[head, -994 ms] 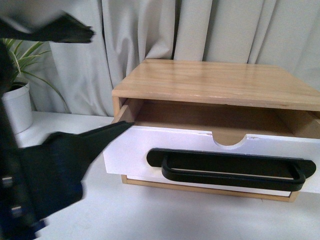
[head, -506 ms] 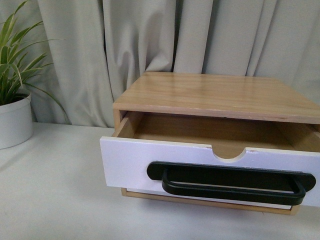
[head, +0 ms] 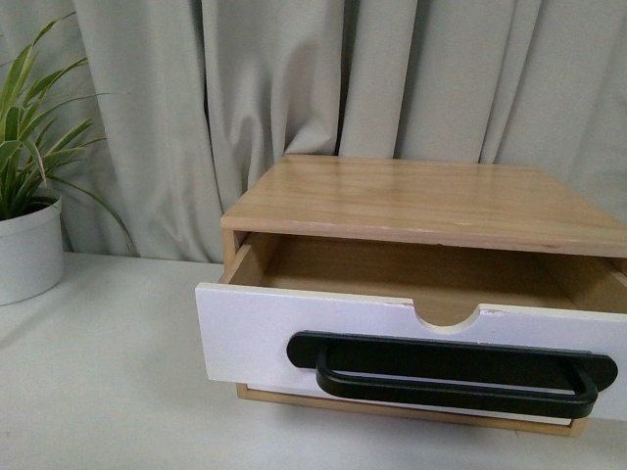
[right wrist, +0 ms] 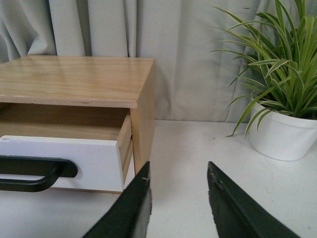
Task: Pull drawer
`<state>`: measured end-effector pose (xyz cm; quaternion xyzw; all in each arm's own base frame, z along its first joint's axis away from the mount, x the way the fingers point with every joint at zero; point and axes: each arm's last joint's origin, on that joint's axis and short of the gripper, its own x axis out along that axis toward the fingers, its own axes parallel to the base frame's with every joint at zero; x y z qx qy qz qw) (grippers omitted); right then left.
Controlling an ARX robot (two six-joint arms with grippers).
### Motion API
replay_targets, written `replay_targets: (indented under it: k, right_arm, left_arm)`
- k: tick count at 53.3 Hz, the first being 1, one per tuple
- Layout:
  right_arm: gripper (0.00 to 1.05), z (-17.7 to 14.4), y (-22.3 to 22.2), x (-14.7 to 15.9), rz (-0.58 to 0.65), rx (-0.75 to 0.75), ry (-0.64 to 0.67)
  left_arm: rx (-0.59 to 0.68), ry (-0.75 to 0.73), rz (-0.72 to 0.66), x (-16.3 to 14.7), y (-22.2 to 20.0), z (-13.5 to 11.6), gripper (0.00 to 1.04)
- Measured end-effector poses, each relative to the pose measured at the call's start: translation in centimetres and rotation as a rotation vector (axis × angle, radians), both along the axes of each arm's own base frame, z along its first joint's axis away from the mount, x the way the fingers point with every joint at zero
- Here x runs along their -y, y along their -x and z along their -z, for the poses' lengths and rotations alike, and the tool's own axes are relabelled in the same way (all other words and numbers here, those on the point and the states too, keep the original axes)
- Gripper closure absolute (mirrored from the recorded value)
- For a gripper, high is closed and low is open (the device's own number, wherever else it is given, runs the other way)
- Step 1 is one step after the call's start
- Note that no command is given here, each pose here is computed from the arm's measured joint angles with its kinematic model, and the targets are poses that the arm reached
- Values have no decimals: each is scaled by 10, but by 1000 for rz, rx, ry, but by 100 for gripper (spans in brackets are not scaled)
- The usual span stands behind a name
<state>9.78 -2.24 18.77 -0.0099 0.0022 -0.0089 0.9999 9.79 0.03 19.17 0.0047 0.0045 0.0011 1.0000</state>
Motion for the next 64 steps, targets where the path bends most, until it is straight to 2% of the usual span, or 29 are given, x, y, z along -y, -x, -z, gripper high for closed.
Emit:
replay_targets:
  k: [4,7,16,21,31,46,64]
  right_arm:
    - [93,3,0,-5,-6,6,-2]
    - [103,4,0,-8,-9,8,-2]
    - [104,10,0,-16,23,4,-6]
    - [104,12,0,-22,-23,6,-7]
    - [104,23,0,-22,-17,3,-8]
    - [103,22,0,-22,-18,4,-7]
    - [48,22,0,-22,-18,4,-7]
  left_arm:
    - [2,1,0,0,0,5,101]
    - [1,6,0,0,0,7,101]
    - [3,7,0,0,0,12,101]
    - [1,7,1,0,0,15,101]
    - [6,7,0,0,0,26,101]
    - [9,8,1,0,1,26,100]
    - [9,10,0,0,1,26,42]
